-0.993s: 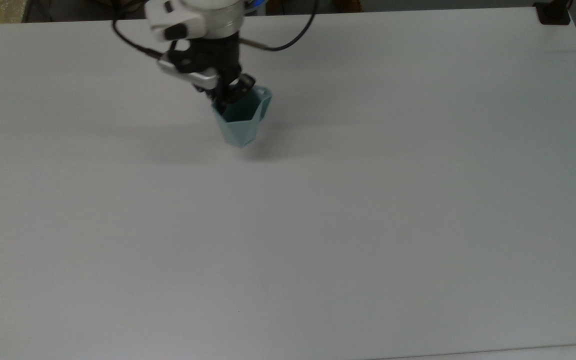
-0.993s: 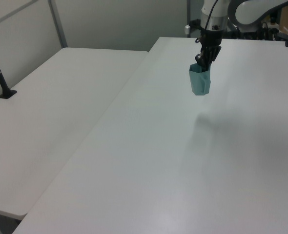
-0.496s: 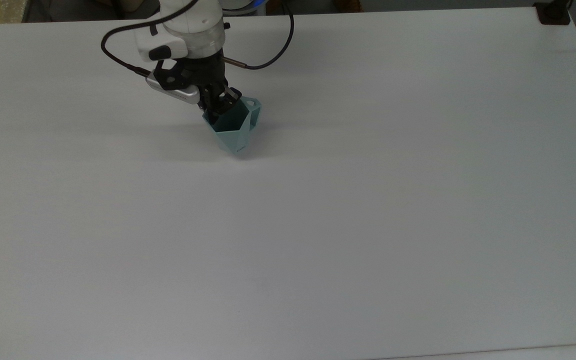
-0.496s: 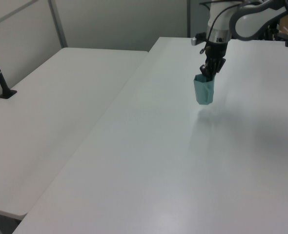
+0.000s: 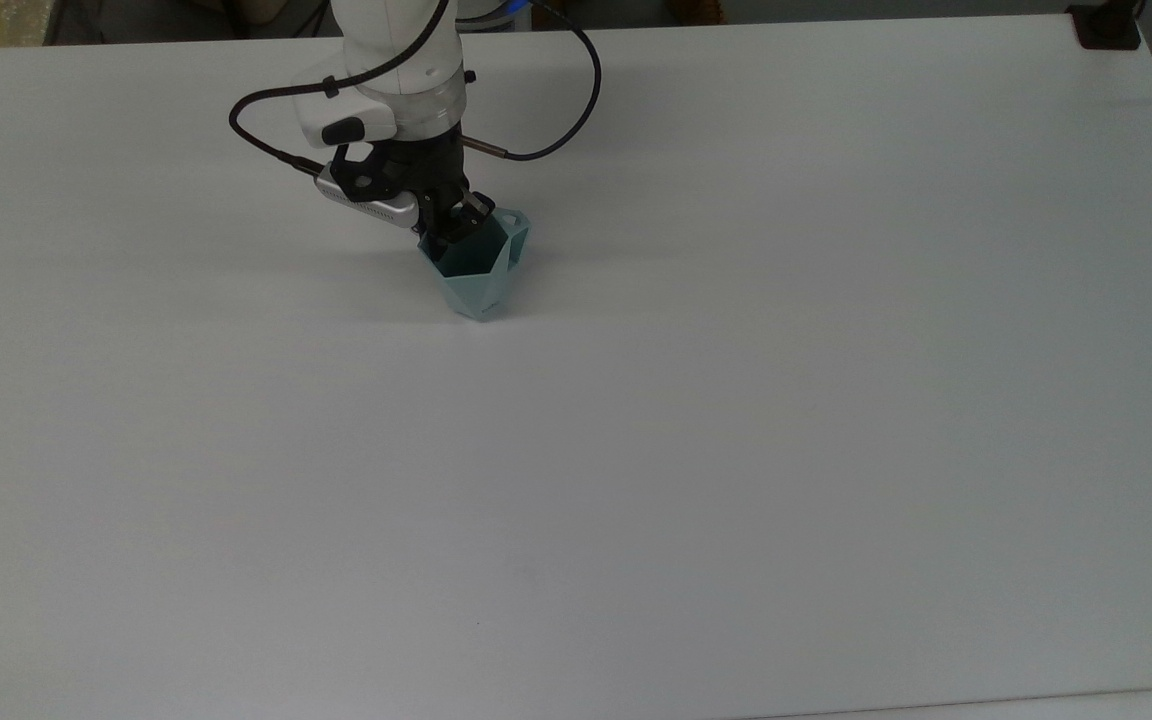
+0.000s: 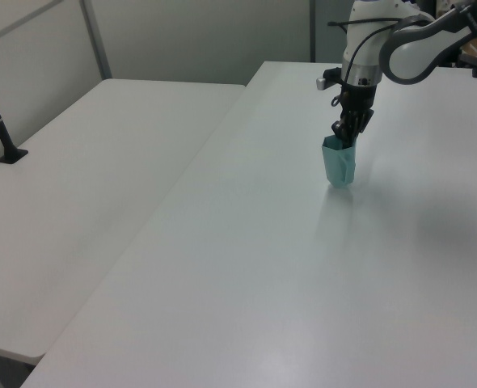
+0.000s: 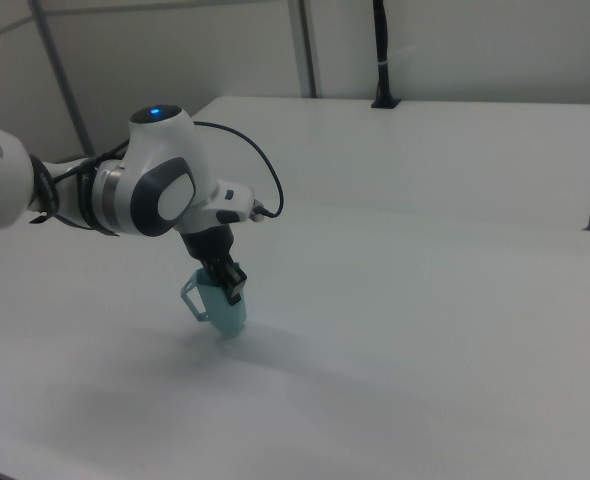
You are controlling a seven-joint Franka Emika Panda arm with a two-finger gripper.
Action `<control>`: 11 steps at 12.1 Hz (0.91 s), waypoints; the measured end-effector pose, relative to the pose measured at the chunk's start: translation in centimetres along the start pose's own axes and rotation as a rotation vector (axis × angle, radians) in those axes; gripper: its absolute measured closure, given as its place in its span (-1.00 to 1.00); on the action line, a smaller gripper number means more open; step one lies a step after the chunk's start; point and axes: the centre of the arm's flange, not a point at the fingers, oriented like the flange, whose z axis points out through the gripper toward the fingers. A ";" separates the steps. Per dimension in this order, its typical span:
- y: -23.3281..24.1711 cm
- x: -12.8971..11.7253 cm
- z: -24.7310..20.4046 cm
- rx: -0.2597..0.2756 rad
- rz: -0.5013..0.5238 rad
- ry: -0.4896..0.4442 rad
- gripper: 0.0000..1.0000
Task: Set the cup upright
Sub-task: 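Lower the upright cup onto the table base-first, then open the gripper and raise it away from the cup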
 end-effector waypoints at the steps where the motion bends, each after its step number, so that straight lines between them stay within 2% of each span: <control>1: 0.0 0.0 0.1 -0.002 -0.001 -0.001 0.91; 4: -0.3 -0.2 0.6 -0.008 -0.004 -0.007 0.85; 8: -0.6 -0.3 0.6 -0.007 -0.011 -0.007 -0.07; 11: -1.0 0.4 -0.9 0.010 -0.011 0.016 -0.93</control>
